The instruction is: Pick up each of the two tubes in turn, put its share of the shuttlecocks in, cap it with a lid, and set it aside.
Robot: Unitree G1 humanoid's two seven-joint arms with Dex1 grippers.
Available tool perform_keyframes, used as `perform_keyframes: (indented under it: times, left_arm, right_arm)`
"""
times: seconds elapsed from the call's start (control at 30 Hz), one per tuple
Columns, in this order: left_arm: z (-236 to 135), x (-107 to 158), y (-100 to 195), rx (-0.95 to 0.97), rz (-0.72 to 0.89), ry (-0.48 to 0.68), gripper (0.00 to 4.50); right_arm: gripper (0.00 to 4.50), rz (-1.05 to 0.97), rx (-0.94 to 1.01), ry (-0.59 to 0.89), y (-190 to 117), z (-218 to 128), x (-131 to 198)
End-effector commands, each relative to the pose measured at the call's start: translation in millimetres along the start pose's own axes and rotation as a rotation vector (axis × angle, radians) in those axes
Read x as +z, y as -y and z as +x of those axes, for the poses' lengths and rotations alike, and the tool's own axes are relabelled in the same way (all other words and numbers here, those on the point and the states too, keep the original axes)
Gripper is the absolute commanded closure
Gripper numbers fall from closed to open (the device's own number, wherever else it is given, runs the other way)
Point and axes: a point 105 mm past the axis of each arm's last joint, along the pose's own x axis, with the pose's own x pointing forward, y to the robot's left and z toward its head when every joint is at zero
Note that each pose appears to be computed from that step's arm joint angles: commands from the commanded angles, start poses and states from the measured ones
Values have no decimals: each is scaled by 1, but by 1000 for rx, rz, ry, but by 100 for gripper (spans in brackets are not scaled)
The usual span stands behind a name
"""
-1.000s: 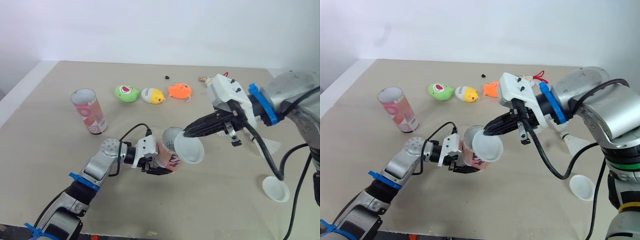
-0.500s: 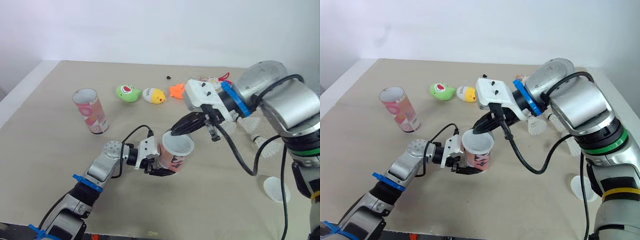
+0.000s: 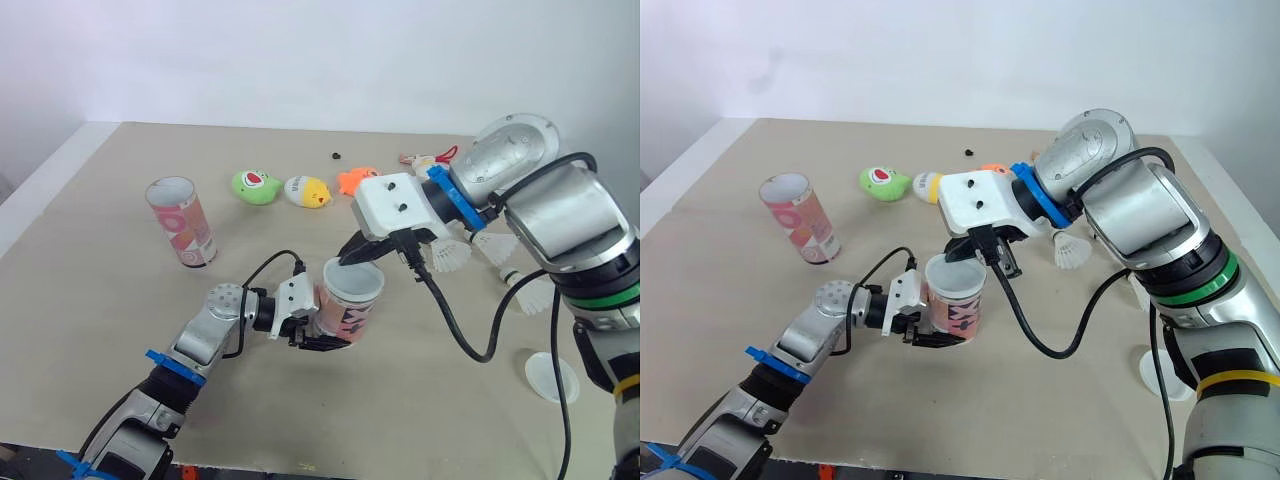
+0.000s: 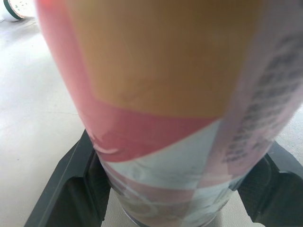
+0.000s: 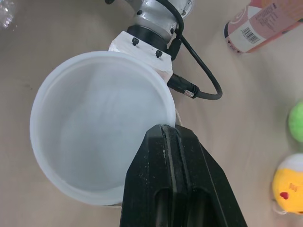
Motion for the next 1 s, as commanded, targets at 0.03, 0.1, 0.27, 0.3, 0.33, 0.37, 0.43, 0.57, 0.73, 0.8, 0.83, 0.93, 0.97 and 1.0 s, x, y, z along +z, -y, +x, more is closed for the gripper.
perform_keyframes:
  times: [0.03,0.1,0.27,0.3,0.33,0.37,0.43,0.57,0.73,0.8,0.83,0.93,0.97,1.0]
  left_arm:
    - [2,-16,9,-33,-27,-62,156]
    - [2,-16,8,-30,-28,-62,156]
    - [-1,-17,8,-29,-29,-68,156]
    - [-1,-17,8,-29,-29,-69,156]
    - [-1,-17,8,-28,-29,-69,156]
    - [-1,-17,7,-26,-28,-69,156]
    - [-1,-17,7,-23,-27,-68,156]
    - [-2,-17,6,-20,-27,-68,156]
    - [-5,-17,4,-11,-29,-72,156]
    - [-6,-17,4,-9,-29,-74,156]
    - [-6,-18,4,-8,-29,-74,156]
    - [-6,-17,3,-6,-29,-74,156]
    - [-6,-17,3,-6,-29,-74,156]
    - [-6,-17,2,-6,-29,-74,156]
  right_arm:
    - [440,-101,-90,-68,6,-13,6]
    - [440,-106,-93,-87,2,-10,2]
    - [440,-140,-127,-153,3,-7,-10]
    - [440,-144,-128,-151,3,-7,-9]
    - [440,-149,-126,-152,2,-6,-10]
    - [440,-163,-117,-164,1,-6,-11]
    - [440,-183,-97,-192,-4,-4,-15]
    - [440,-203,-74,-215,-12,0,-21]
    - [440,-218,-46,-240,-22,4,-27]
    - [440,-238,-47,-262,-22,3,-29]
    - [440,-246,-46,-269,-23,3,-29]
    - [440,-268,-39,-278,-23,4,-29]
    - [440,-280,-27,-279,-24,5,-29]
    - [440,-288,-17,-278,-24,6,-29]
